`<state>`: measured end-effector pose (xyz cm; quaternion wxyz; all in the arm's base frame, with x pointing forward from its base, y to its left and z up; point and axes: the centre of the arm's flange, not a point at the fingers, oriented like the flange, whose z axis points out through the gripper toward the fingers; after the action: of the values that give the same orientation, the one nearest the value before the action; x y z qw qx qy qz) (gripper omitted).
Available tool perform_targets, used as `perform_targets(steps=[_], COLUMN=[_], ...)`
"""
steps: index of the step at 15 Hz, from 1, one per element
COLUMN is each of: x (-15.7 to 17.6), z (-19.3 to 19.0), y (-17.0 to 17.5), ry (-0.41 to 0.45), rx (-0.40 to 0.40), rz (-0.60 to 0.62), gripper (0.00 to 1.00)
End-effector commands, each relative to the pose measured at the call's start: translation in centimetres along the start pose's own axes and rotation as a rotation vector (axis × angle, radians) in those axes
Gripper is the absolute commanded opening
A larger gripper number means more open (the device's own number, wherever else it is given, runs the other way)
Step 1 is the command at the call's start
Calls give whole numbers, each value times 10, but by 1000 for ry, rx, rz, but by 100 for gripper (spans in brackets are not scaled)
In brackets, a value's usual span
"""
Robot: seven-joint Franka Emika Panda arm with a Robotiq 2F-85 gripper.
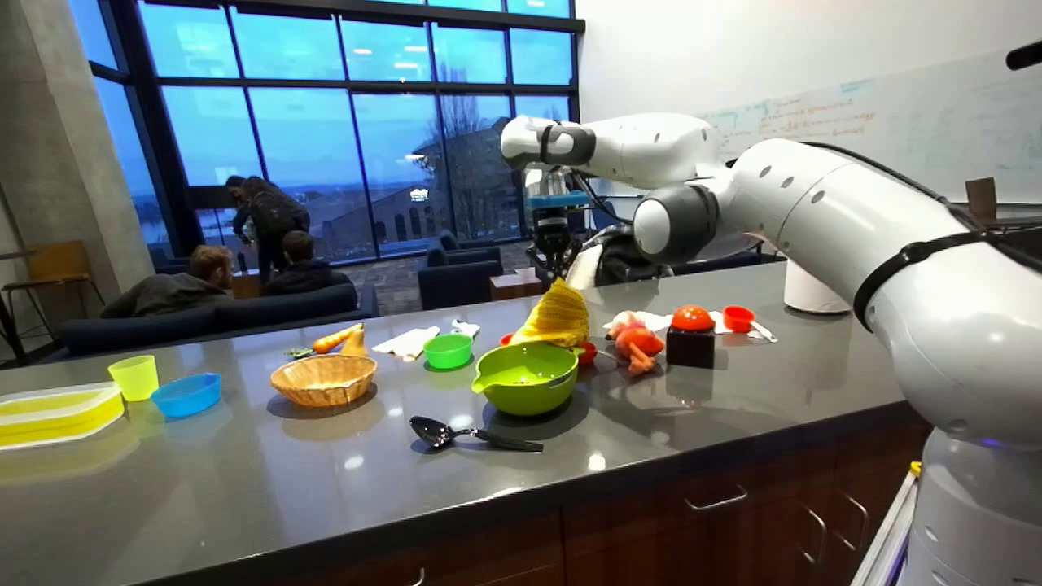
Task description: Move the yellow cloth and plush toy backwards then lift up the yellow cloth and set it back down on the counter.
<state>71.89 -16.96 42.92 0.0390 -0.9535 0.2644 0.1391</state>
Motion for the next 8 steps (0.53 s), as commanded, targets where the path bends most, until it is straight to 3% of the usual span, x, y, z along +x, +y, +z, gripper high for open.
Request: perform_targets(steps=[1,8], x=[-18,16], z=[-18,-44], y=[35,93], ry=[58,110], rx=[-31,-26], rz=[-59,-49], gripper=[1,1])
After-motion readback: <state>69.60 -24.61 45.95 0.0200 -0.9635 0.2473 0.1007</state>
